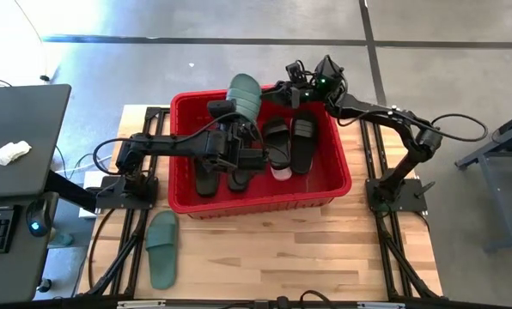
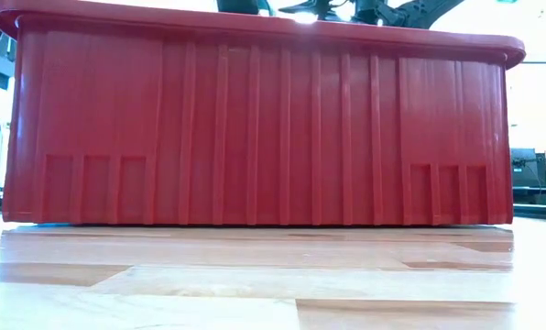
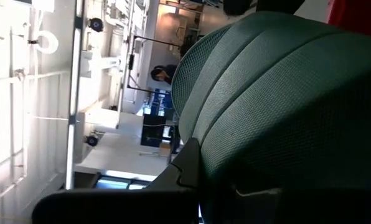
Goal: Pick and place slides into bin
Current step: Stack the green slipper on top of the black slipper in the red bin
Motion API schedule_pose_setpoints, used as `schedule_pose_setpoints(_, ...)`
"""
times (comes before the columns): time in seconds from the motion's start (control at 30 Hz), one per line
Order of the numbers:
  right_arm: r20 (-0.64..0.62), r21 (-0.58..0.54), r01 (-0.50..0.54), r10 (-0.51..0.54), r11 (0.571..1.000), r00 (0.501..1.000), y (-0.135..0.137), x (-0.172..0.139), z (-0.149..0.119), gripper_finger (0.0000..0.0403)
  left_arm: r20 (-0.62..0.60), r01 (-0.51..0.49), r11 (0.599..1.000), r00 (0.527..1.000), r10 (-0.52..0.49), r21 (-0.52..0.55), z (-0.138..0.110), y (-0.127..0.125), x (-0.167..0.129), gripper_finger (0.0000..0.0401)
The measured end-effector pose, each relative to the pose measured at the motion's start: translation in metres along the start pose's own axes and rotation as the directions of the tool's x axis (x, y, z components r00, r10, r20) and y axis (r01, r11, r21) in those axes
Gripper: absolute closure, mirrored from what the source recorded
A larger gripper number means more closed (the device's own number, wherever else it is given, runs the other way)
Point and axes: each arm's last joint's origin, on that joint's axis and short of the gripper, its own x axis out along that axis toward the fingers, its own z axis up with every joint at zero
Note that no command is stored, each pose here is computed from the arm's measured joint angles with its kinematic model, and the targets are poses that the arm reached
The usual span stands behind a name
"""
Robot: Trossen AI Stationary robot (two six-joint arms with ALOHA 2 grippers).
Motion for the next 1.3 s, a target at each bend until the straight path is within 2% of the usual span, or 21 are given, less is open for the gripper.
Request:
schedule_pose_setpoints(0.27, 0.017, -0.006, 0.032, -0.032, 0.999, 0.999, 0.000, 0.003, -0.002, 0.0181, 0.004, 0.027, 1.000, 1.000, -0.027, -0.006, 0.005, -0.005, -0.001, 0.0401)
schedule_pose_setpoints(0.4, 0.026, -0.016, 0.045, -0.045, 0.999, 0.999, 0.000, 0.003, -0.003, 0.0197, 0.010, 0.030, 0.999, 0.999, -0.030, 0.012, 0.010, -0.007, -0.002, 0.0401)
schedule_pose_setpoints(0.67, 0.046, -0.031, 0.068, -0.067, 0.997, 0.997, -0.001, 0.003, -0.002, 0.0286, 0.015, 0.053, 0.998, 0.998, -0.054, 0.018, 0.014, -0.010, -0.002, 0.0401)
schedule_pose_setpoints(0.93, 0.049, -0.099, 0.075, -0.070, 0.992, 0.996, -0.001, 0.003, -0.002, 0.0387, 0.015, 0.064, 0.998, 0.998, -0.064, 0.023, 0.014, -0.010, -0.002, 0.0387)
schedule_pose_setpoints(1.3, 0.069, -0.108, 0.103, -0.096, 0.989, 0.993, -0.004, 0.000, 0.001, 0.0394, 0.024, 0.159, 0.987, 0.987, -0.159, 0.020, 0.014, -0.013, -0.003, 0.0337)
